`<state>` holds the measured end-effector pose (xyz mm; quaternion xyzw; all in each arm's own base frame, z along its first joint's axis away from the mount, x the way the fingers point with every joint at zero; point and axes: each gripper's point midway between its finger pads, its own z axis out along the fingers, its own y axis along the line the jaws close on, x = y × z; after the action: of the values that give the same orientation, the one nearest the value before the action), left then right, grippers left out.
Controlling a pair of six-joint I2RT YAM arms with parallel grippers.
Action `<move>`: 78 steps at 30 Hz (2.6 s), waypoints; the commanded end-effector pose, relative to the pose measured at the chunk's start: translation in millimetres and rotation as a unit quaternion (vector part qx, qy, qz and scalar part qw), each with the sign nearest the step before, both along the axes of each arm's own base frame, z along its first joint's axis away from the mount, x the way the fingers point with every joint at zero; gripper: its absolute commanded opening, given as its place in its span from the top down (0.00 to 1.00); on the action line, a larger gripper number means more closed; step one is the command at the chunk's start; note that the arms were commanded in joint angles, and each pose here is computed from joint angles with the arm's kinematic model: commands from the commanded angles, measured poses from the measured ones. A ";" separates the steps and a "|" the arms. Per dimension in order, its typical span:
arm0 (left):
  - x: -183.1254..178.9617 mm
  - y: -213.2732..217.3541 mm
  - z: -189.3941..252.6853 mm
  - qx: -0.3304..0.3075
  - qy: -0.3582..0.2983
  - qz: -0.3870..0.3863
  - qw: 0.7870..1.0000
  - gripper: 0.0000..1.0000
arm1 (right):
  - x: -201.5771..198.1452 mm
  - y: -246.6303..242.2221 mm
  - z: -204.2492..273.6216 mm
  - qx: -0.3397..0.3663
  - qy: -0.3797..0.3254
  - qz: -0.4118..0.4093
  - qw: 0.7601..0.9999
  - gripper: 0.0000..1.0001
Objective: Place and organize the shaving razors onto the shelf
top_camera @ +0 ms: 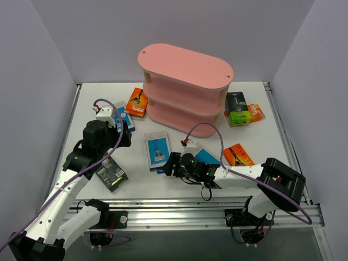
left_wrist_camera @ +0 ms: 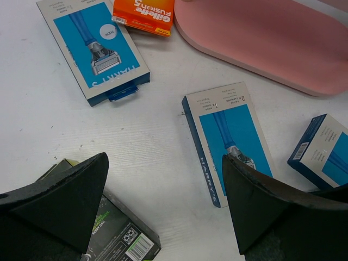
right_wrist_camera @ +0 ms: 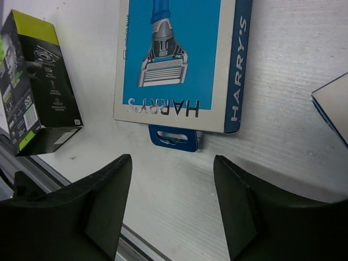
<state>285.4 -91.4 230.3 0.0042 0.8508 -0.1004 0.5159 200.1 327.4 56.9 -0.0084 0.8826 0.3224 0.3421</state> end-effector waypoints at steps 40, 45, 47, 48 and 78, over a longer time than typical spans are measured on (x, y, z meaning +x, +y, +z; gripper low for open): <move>100.8 -19.9 -24.9 -0.311 0.039 0.198 0.929 0.08 | 12.2 -47.7 63.0 0.089 -0.004 -0.047 0.995 0.47; 124.7 -25.6 -28.6 -0.350 0.033 0.217 0.911 0.19 | 26.6 -61.9 67.5 0.072 -0.013 -0.051 0.996 0.47; 137.4 -29.9 -32.3 -0.361 0.031 0.218 0.907 0.29 | 29.3 -61.9 70.7 0.073 -0.010 -0.043 0.996 0.47; 145.4 -31.8 -34.0 -0.367 0.028 0.221 0.903 0.32 | 37.6 -66.5 72.4 0.071 -0.012 -0.050 0.996 0.46; 225.1 -37.0 -118.4 -0.367 0.026 0.299 0.880 0.53 | 104.4 -125.0 35.8 0.043 0.034 -0.036 0.998 0.46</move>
<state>488.4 -126.1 88.6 -0.4377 0.7570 -0.2252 0.4297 298.6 198.1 84.0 0.0683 0.8860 0.3336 0.3147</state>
